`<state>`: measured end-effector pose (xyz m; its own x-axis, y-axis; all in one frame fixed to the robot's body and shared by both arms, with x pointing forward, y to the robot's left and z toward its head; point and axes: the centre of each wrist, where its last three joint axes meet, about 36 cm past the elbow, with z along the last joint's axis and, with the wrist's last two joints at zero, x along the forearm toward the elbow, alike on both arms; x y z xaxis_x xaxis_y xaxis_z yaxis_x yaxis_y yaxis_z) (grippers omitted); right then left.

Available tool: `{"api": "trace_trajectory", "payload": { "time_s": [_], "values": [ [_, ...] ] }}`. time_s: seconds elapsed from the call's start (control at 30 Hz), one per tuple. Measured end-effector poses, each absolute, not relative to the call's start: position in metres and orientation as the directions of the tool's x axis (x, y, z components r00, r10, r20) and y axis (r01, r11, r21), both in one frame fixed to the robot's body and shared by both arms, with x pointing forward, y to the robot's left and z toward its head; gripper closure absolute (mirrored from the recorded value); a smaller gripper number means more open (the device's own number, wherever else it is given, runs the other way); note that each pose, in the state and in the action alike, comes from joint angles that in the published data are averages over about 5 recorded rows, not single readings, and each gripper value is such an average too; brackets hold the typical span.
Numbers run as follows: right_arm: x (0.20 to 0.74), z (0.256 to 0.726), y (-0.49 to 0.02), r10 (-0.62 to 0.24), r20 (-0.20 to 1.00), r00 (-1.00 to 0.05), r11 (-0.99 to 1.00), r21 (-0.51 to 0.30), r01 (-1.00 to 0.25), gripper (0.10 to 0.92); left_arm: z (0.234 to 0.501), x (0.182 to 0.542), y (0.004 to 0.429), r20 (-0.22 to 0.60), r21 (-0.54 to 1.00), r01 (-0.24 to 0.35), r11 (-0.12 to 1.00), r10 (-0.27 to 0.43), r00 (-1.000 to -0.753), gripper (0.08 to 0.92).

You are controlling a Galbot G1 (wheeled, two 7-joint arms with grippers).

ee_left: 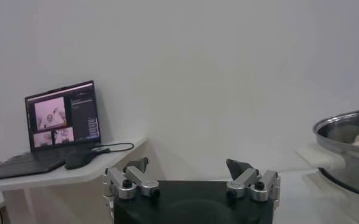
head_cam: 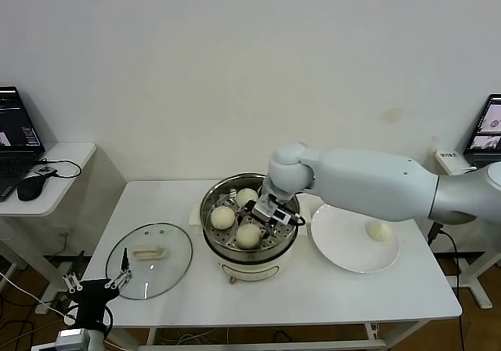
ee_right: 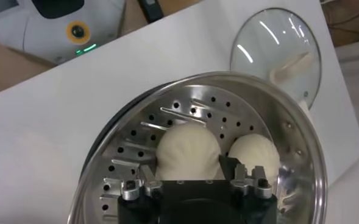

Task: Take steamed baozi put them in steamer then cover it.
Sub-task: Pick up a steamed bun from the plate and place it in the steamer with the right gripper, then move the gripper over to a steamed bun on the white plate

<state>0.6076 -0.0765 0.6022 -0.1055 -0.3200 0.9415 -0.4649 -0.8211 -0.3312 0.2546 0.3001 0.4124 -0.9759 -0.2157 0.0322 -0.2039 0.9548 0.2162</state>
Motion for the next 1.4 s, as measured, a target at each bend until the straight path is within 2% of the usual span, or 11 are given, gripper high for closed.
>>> {"api": "trace_trajectory", "payload": {
  "time_s": [0.13,0.37,0.73,1.07,1.4],
  "values": [
    [0.609,0.612,-0.082,-0.33,0.937,-0.114,-0.808,-0.342,-0.48,0.202,0.413,0.256,0.301,0.029,0.219,-0.204,0.954,-0.215,-0.976,0.177],
    [0.62,0.643,-0.11,-0.344,0.923,-0.173,-0.737,-0.379,-0.559,0.199,0.415,0.256,0.305,0.024,0.227,-0.206,0.952,-0.217,-0.976,0.177],
    [0.632,0.676,-0.205,-0.267,0.901,-0.343,-0.472,-0.433,-0.768,0.199,0.418,0.259,0.3,0.017,0.235,-0.182,0.955,-0.191,-0.981,0.177],
    [0.632,0.652,-0.31,-0.146,0.913,-0.381,-0.27,-0.408,-0.872,0.199,0.415,0.259,0.299,0.029,0.248,-0.162,0.955,-0.174,-0.984,0.177],
    [0.629,0.594,-0.373,-0.063,0.933,-0.354,-0.163,-0.36,-0.919,0.199,0.412,0.256,0.296,0.042,0.255,-0.153,0.955,-0.169,-0.985,0.177]
  ]
}}
